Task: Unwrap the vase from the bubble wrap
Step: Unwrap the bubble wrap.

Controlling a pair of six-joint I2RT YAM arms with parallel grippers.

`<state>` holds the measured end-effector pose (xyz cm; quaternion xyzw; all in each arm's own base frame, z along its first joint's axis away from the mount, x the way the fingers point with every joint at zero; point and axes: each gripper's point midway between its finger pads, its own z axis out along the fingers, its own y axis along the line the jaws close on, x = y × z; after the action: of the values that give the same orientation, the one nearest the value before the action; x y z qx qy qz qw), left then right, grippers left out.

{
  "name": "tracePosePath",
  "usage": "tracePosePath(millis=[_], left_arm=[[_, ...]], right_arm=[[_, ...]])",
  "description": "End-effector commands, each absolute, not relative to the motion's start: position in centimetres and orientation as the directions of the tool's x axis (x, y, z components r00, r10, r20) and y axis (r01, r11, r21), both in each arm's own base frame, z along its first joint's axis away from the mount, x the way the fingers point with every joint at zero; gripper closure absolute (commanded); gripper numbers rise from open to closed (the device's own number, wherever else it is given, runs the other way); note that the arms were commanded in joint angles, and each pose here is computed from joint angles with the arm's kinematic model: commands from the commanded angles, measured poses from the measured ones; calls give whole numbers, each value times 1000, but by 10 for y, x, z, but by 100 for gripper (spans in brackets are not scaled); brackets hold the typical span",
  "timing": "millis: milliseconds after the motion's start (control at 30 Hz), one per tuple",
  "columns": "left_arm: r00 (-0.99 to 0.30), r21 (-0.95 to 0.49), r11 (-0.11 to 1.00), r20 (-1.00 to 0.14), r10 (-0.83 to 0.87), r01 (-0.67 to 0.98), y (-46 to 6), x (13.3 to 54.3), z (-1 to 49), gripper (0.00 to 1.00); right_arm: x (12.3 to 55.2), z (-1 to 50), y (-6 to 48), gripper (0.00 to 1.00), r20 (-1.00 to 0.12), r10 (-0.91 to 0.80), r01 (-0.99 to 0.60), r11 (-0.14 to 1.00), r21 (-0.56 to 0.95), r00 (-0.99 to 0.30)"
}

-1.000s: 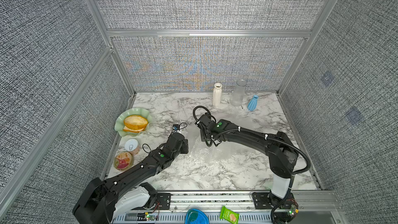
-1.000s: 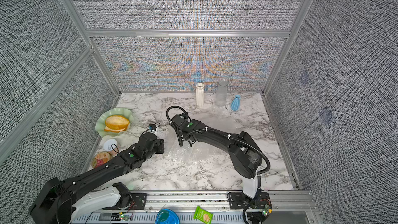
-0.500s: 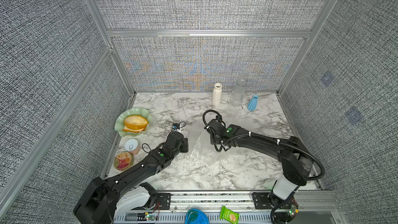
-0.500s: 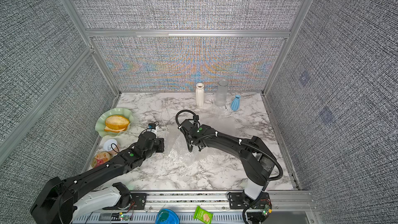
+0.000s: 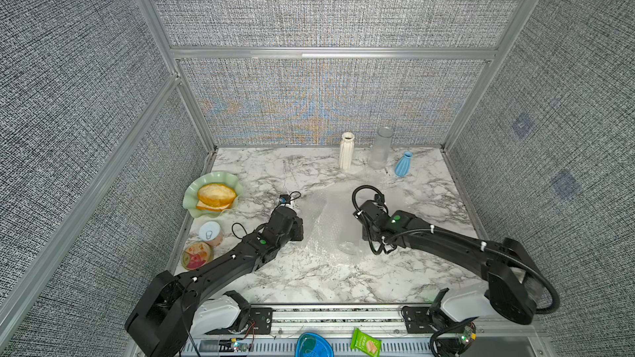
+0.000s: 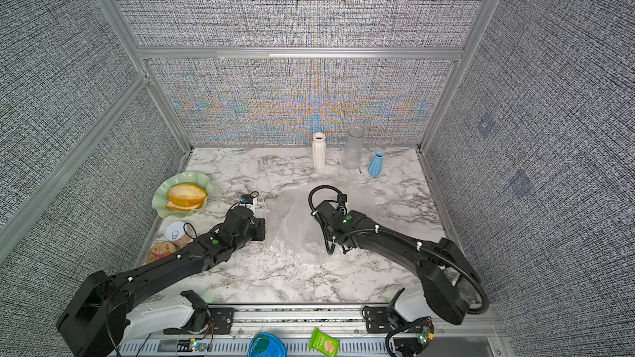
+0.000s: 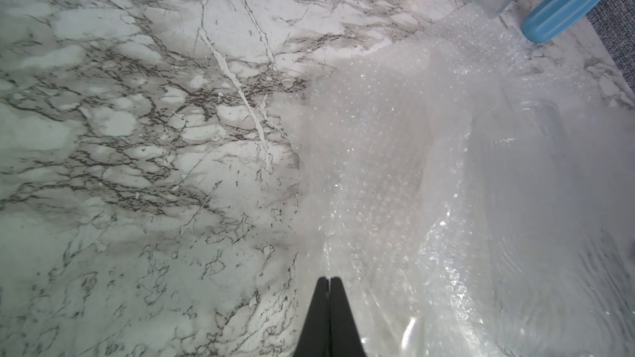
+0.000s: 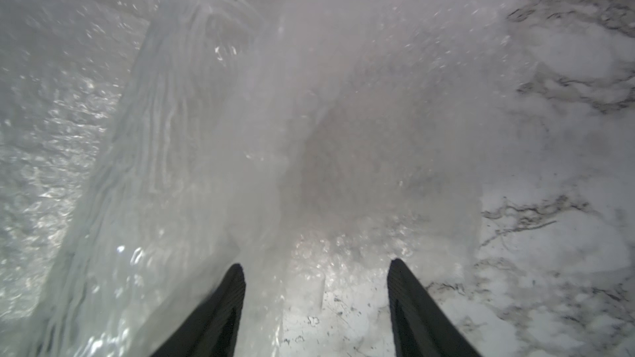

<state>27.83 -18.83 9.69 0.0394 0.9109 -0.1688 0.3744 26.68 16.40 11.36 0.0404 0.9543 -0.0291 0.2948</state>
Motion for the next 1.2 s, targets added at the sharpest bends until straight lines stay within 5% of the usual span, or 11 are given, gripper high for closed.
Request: tracePosePath(millis=[0,300,600,1167], left_arm=[[-706,-296,928,-706,-53,227,-197,283,100,100],[-706,-274,935,-707,-37,225,-197,288,98,100],[-726,-259,945,-687,-36,199,-191,285,90,100],[-757,-229,956,-654,-12,183,-194,294,87,100]], right_arm=[[265,138,145,38,-612,87,152,987,-55,-786],[288,178,192,38,-645,122,72,992,103,-754],[317,162,255,38,-578,72,-16,989,146,-813],[260,74,184,38,-511,213,117,970,213,-833]])
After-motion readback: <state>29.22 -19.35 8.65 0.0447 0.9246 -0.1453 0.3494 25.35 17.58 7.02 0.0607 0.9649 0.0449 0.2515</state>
